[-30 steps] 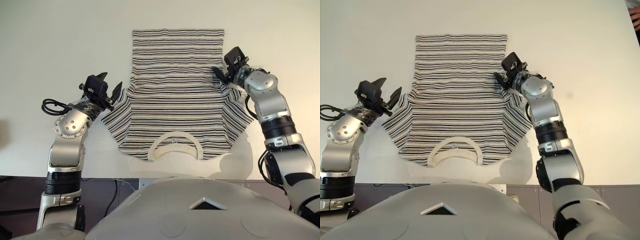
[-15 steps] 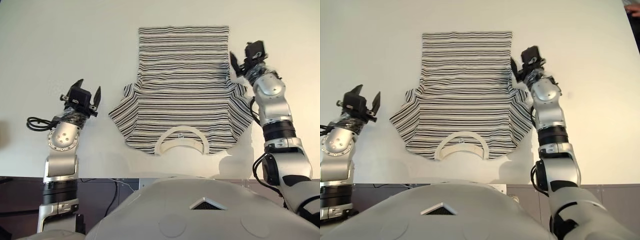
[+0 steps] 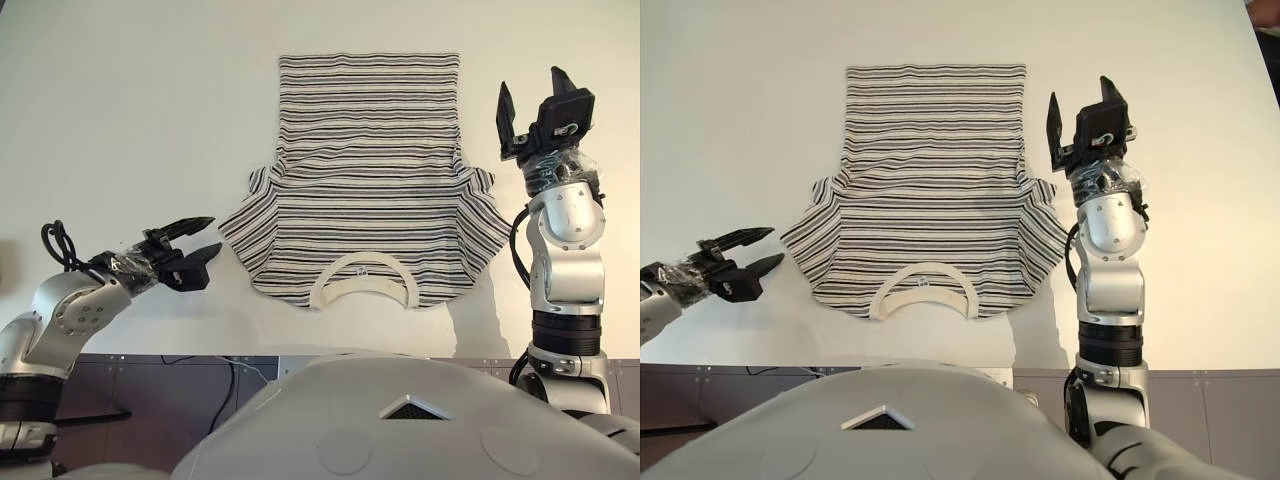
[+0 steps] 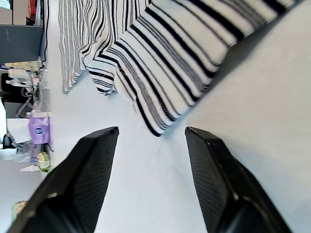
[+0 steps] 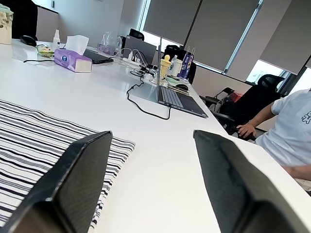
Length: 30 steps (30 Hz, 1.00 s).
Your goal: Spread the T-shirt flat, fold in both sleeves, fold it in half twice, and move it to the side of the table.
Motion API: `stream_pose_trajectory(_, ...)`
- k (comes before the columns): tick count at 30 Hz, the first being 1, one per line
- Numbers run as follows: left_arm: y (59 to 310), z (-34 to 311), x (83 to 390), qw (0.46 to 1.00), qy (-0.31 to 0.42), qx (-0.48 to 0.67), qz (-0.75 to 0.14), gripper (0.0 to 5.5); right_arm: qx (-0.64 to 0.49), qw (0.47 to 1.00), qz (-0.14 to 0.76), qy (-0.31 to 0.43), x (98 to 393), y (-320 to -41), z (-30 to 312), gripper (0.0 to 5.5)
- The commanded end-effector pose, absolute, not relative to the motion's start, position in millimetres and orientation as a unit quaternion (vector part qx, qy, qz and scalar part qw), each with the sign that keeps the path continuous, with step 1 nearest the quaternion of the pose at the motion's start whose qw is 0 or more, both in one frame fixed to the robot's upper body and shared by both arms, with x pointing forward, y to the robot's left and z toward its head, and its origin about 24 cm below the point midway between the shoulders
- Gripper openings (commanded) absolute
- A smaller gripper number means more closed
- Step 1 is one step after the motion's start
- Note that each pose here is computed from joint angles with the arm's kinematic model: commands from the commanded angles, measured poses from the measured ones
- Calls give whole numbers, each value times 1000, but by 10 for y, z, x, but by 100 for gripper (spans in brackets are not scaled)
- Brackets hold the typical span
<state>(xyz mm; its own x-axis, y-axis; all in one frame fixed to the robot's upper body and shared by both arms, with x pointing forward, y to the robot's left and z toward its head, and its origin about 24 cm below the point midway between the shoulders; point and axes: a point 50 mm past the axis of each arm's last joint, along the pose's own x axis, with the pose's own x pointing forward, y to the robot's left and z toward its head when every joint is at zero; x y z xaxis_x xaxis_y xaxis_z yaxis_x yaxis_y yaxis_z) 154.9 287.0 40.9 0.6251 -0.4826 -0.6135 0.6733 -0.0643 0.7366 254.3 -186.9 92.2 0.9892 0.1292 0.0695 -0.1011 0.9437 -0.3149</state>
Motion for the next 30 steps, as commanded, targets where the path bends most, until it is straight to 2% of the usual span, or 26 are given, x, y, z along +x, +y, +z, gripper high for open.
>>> stream_pose_trajectory(1, 2732, 80, 1467, 652, 124, 596, -452, 284, -155, 985, 64, -41, 2544, -1816, 916, 307)
stream_pose_trajectory(11, 2759, 71, 1254, 625, 106, 591, -499, 284, -157, 986, 43, -16, 2476, -1874, 781, 307)
stream_pose_trajectory(18, 2831, -48, 1258, 598, 140, 608, -503, 284, -153, 987, 41, -8, 2494, -1837, 729, 307)
stream_pose_trajectory(26, 2889, -103, 1259, 592, 159, 611, -501, 145, -142, 989, 40, 3, 2423, -1788, 667, 307)
stream_pose_trajectory(30, 2918, -100, 1303, 609, 154, 616, -476, 77, -137, 990, 42, 5, 2410, -1749, 653, 307)
